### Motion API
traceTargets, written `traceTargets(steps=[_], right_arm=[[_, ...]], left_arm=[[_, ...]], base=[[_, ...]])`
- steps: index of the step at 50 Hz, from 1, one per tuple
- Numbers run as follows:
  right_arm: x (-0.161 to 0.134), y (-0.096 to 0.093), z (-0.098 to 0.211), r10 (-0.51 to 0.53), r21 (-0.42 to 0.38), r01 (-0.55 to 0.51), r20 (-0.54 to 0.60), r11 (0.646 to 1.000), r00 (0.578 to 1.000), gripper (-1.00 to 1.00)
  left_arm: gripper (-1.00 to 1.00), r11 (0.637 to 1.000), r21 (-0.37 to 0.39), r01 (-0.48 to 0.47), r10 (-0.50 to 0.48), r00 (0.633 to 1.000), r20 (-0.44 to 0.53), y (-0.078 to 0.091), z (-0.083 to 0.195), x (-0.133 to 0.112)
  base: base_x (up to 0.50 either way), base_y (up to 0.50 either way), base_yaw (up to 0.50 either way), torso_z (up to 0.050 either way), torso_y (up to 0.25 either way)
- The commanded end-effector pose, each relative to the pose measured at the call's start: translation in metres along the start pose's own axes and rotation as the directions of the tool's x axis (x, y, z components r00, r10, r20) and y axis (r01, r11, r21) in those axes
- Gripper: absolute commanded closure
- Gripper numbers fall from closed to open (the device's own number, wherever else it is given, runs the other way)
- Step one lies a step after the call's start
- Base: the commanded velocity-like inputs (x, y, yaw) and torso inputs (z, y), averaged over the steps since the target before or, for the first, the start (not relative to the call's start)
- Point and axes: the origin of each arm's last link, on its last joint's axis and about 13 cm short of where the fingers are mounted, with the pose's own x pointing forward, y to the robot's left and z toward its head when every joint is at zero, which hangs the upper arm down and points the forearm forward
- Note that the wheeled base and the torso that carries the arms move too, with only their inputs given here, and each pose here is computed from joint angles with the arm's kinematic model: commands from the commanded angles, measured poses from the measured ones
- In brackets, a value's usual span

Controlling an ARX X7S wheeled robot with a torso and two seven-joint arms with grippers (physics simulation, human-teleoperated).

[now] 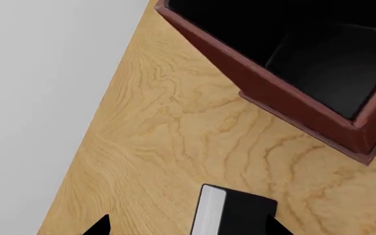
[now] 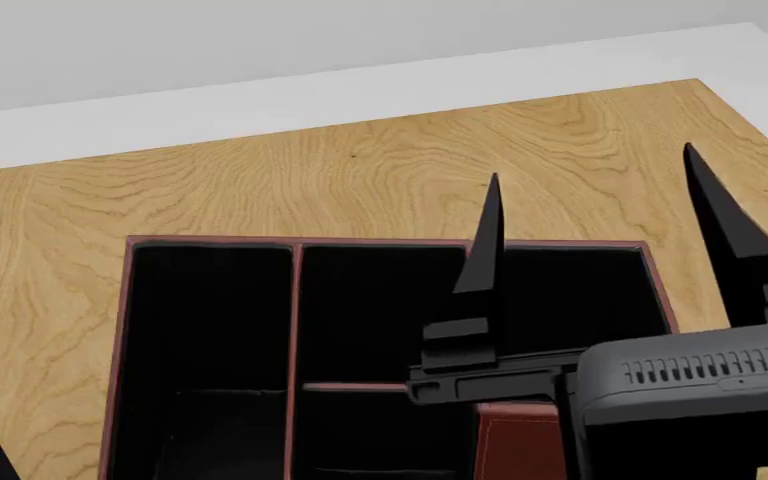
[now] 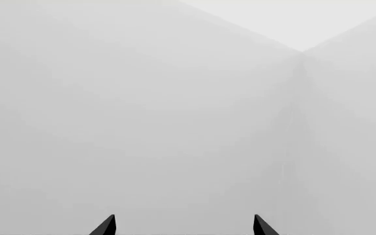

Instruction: Pick up the book and place it in the back compartment of the caddy.

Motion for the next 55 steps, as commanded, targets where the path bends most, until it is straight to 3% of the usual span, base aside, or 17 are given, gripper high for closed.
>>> traceTargets(steps=[1, 24, 55], right_arm=[[-0.005, 0.0, -0.004, 0.008, 0.001, -0.008, -0.003, 1.0, 1.0, -1.0], [-0.007, -0.001, -0.003, 0.008, -0.008, -0.008, 0.003, 1.0, 1.0, -1.0], [-0.008, 0.003, -0.005, 0.011, -0.018, -0.011, -0.016, 1.0, 1.0, -1.0]], left_arm=[[-1.0, 1.0, -0.02, -0.008, 0.007, 1.0, -0.016, 0.005, -0.006, 0.01], [-1.0, 1.0, -0.006, 0.013, -0.013, 1.0, -0.011, 0.001, -0.009, 0.023], [-1.0, 0.998, -0.025, 0.05, -0.051, 0.997, -0.053, -0.014, -0.034, 0.042]], base=[[0.0, 0.0, 0.0, 0.0, 0.0], [0.0, 0.0, 0.0, 0.0, 0.0], [0.0, 0.0, 0.0, 0.0, 0.0]])
